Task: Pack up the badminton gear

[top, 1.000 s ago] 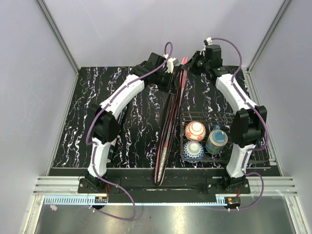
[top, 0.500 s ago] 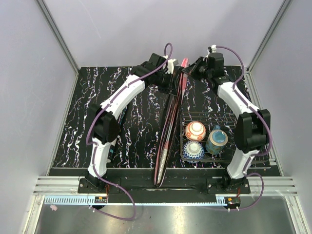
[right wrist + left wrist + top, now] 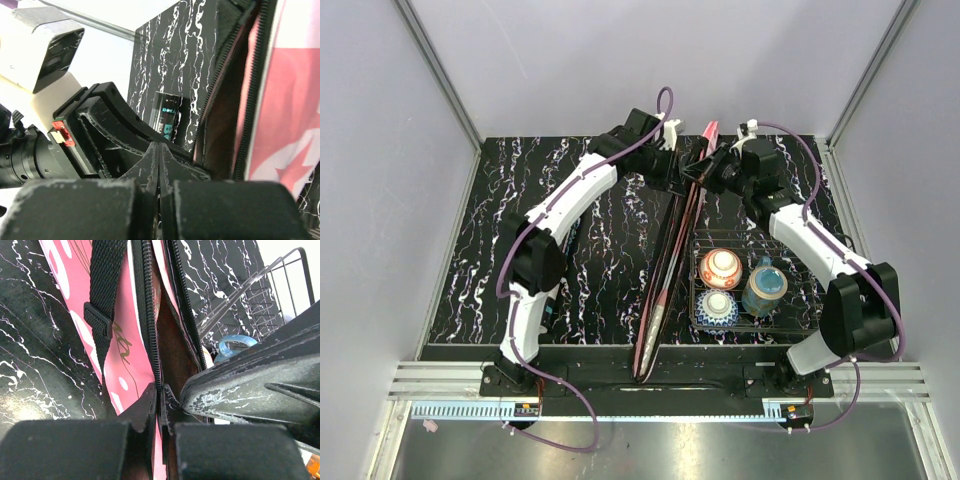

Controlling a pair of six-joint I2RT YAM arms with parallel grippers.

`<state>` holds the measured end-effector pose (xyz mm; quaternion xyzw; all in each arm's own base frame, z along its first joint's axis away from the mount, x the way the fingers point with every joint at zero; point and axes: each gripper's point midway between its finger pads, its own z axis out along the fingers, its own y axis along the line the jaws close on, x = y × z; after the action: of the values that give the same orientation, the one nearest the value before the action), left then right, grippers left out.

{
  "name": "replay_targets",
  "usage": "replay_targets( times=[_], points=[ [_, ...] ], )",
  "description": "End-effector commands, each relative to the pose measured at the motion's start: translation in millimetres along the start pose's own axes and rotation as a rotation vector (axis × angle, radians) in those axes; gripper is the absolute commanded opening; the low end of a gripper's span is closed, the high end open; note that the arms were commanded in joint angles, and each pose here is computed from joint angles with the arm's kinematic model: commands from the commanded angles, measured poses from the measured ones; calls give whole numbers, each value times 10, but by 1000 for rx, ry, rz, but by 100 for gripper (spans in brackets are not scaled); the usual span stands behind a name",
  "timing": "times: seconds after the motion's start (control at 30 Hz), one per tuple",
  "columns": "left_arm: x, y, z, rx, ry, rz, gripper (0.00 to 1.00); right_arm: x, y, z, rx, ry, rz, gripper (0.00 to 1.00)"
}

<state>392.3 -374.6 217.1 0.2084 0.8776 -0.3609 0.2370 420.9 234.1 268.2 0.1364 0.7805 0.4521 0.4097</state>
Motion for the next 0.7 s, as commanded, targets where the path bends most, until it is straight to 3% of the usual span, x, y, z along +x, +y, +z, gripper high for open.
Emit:
replay_targets(
  times=[0.0, 0.17, 0.27, 0.3, 0.37, 0.6, 0.67],
  points=[
    [-299, -141, -161, 30, -116, 58, 0, -125, 138, -86, -39, -43, -26, 0],
    [-248, -132, -189, 28, -107, 58, 0, -486, 20, -136, 67, -77, -124, 3],
    [-228, -140, -201, 32, -103, 59, 0, -697, -67, -210, 80, -76, -110, 18],
    [-223, -147, -201, 33, -102, 61, 0, -724, -70, -220, 84, -78, -118, 30],
    [-220, -146, -208, 31, -103, 64, 0, -783, -44, -197, 86, -78, -146, 36],
    [-226, -168, -208, 42, -102, 65, 0, -748, -103, 65, 56, -2, -146, 36],
    [-231, -172, -230, 42, -105, 65, 0, -772, -117, 125, 56, -2, -142, 30]
  ],
)
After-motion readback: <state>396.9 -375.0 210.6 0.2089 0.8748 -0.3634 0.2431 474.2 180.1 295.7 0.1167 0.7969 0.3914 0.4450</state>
